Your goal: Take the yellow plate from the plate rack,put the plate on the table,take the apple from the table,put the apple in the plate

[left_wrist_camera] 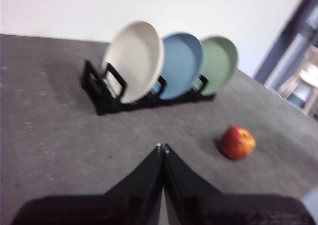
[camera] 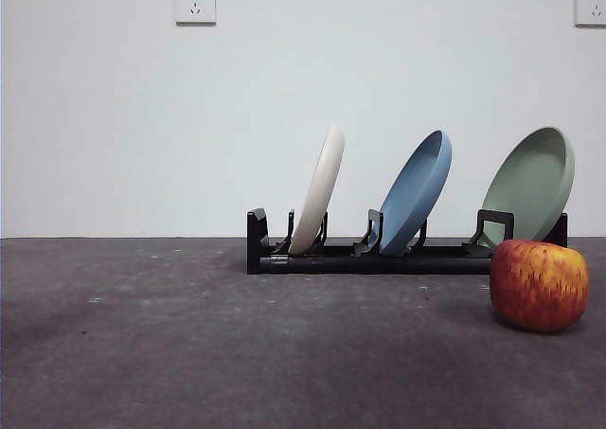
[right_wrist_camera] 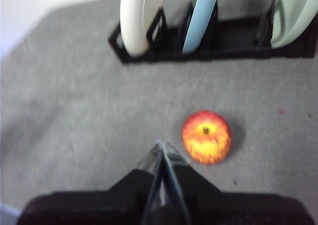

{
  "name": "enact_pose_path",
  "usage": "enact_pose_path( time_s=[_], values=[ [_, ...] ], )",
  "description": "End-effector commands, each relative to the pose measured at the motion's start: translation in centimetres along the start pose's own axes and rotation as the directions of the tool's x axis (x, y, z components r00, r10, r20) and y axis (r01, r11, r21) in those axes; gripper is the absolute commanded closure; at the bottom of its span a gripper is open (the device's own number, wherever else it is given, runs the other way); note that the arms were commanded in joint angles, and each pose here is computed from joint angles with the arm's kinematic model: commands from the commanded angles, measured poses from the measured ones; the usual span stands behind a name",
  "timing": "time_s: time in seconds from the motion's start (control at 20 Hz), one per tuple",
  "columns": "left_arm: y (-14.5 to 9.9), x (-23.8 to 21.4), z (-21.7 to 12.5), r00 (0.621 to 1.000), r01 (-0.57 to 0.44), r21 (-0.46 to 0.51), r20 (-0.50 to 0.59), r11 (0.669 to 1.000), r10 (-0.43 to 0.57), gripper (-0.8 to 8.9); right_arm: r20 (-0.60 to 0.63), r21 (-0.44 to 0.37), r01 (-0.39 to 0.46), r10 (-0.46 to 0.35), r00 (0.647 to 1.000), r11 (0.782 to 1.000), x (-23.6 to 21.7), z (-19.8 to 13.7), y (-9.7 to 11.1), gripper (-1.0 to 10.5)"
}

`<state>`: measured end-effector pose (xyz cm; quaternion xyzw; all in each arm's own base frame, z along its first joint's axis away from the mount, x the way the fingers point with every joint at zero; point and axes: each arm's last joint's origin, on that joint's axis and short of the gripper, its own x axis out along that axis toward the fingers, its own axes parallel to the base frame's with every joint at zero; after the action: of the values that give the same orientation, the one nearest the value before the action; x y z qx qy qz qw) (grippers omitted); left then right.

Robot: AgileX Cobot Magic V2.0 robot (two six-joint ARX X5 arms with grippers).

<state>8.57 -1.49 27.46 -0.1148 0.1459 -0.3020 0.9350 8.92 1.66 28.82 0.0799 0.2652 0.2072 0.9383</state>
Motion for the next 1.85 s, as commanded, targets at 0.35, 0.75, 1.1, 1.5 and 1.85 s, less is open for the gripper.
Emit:
enact_pose_path(
  time_s=[0.35, 0.75, 1.1, 1.5, 1.85],
  values=[
    [-0.3, 0.5, 1.4, 0.977, 0.148, 0.061, -0.165, 0.987, -0.137, 8.20, -0.220, -0.157, -0.097, 0.061, 0.974, 0.983, -1.0, 1.9, 0.9, 9.6],
    [-0.2, 0.5, 1.5, 0.983, 0.072, 0.055, -0.170, 0.996, -0.062, 2.98, -0.220, -0.136, -0.092, 0.061, 0.974, 0.986, -1.0, 2.0, 0.9, 4.0],
    [-0.2, 0.6, 1.6, 0.984, 0.072, 0.051, -0.165, 0.996, -0.063, 3.02, -0.220, -0.112, -0.087, 0.061, 0.974, 0.990, -1.0, 2.0, 0.9, 2.8],
    [-0.2, 2.8, 5.4, 0.989, 0.118, 0.037, -0.089, 0.992, -0.115, 3.02, -0.220, -0.112, -0.087, 0.061, 0.974, 0.990, -1.0, 2.0, 0.9, 2.8],
    [-0.6, 11.0, 10.9, 0.988, 0.137, 0.092, -0.081, 0.986, -0.129, 3.14, -0.220, -0.113, -0.085, 0.058, 0.974, 0.990, -1.0, 2.0, 0.9, 2.9]
  ],
)
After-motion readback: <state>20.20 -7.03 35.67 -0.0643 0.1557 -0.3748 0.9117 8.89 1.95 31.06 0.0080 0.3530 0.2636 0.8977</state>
